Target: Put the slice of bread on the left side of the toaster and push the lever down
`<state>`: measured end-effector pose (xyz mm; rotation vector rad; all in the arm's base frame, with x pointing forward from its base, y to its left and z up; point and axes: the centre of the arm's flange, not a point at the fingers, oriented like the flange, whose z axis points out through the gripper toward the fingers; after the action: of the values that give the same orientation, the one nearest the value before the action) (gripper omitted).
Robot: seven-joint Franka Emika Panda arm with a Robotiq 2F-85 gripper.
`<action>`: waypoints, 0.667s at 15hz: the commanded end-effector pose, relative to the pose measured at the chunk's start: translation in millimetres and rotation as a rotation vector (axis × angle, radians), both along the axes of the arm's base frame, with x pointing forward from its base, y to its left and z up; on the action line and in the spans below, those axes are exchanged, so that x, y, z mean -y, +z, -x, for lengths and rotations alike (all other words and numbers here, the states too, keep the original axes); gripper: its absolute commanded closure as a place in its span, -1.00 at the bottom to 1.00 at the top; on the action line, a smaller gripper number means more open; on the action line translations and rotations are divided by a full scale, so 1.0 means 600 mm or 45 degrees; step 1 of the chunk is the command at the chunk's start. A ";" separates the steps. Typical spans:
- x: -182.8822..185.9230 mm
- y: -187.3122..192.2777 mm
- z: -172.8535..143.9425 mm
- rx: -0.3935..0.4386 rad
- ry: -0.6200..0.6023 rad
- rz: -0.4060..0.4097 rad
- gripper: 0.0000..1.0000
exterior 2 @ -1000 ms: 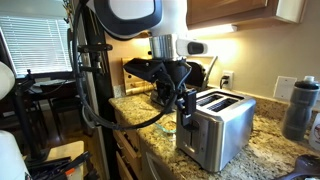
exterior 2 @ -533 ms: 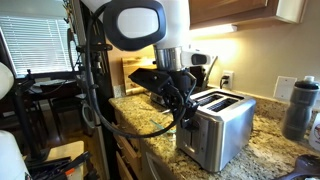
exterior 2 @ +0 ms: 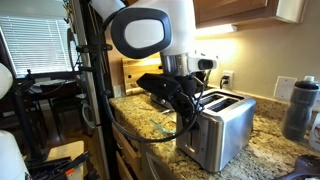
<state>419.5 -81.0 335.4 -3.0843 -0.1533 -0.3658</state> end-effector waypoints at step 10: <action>0.037 0.016 -0.008 0.050 0.009 -0.045 0.93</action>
<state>422.5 -98.2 342.5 -3.0700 -0.1466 -0.4087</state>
